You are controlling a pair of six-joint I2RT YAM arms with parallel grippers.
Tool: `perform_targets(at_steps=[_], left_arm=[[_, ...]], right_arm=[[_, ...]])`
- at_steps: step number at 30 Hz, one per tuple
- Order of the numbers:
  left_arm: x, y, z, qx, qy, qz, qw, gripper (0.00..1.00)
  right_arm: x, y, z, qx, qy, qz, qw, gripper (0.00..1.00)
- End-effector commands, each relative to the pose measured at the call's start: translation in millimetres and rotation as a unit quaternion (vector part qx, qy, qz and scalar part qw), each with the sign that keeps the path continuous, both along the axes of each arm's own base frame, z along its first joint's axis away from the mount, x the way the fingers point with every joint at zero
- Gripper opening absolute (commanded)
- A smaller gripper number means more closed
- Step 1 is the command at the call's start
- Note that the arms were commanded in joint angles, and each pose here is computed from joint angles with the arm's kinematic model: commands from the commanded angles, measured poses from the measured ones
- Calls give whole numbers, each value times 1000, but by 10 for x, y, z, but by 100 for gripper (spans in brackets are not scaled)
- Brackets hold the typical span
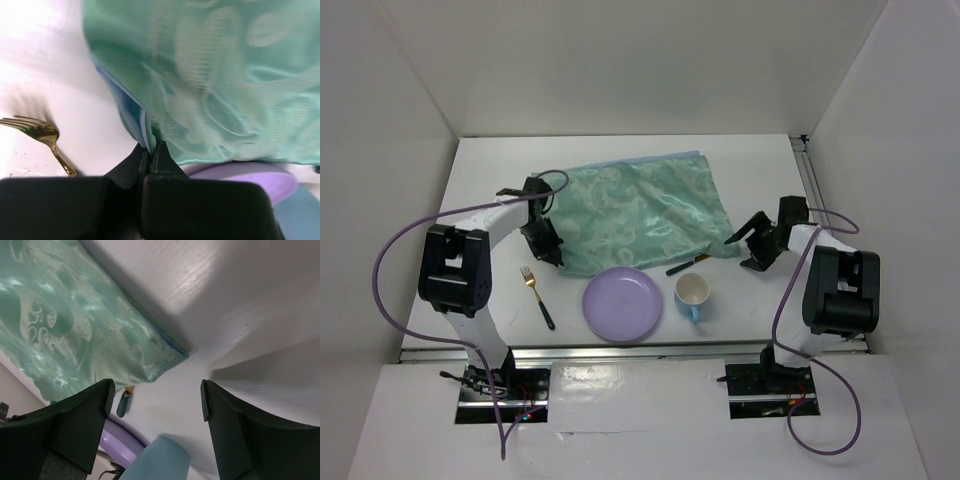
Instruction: Set the dinner table for one person
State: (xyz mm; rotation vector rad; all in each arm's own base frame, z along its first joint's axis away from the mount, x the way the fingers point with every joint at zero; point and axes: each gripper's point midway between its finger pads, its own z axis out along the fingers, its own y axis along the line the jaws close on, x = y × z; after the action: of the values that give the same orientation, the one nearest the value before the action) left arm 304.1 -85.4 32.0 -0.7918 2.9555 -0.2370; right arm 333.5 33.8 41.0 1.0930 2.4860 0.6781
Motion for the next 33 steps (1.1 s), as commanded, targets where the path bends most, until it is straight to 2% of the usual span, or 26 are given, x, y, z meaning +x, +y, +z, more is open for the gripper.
perform_targets(at_steps=[1,5,8,9,10,12,16,20,21,22,25,27,30,33], left_arm=[[231,-2,324,4,-39,-3,999,0],[381,-18,506,2,-63,-7,998,0],[453,-41,635,-3,-75,-13,997,0],[453,-56,643,-7,-70,-13,997,0],[463,-54,685,-6,-72,-19,997,0],[581,-82,837,-12,-90,-24,996,0],[867,-56,1127,-21,-116,-28,993,0],[1204,38,1651,-49,-174,-33,983,0],[1350,130,1963,-52,-215,-30,975,0],[1335,169,2079,-57,-217,-25,974,0],[1408,284,2600,-85,-282,-28,955,0],[1291,364,2867,-108,-319,-15,942,0],[1230,349,3184,-130,-372,-18,919,0],[1150,412,3532,-125,-418,-15,900,0]], right_arm=[[71,-9,-52,16,-12,-31,999,80],[134,113,-140,35,-5,-44,998,75],[210,157,-188,29,-13,-67,997,56],[265,140,-164,19,-18,-74,997,44],[342,81,-127,7,-26,-86,996,19],[570,1,105,-18,-55,-98,994,0],[1082,-144,775,-52,-130,-95,986,0],[1475,-199,1657,-72,-222,-78,969,0],[1544,-209,2007,-78,-255,-74,961,0],[1555,-190,2200,-77,-274,-67,956,0],[1467,-190,2907,-90,-344,-60,933,0],[1298,-178,3348,-97,-385,-58,916,0],[1104,-163,3714,-101,-419,-58,900,0],[881,-124,4069,-99,-457,-56,882,0]])
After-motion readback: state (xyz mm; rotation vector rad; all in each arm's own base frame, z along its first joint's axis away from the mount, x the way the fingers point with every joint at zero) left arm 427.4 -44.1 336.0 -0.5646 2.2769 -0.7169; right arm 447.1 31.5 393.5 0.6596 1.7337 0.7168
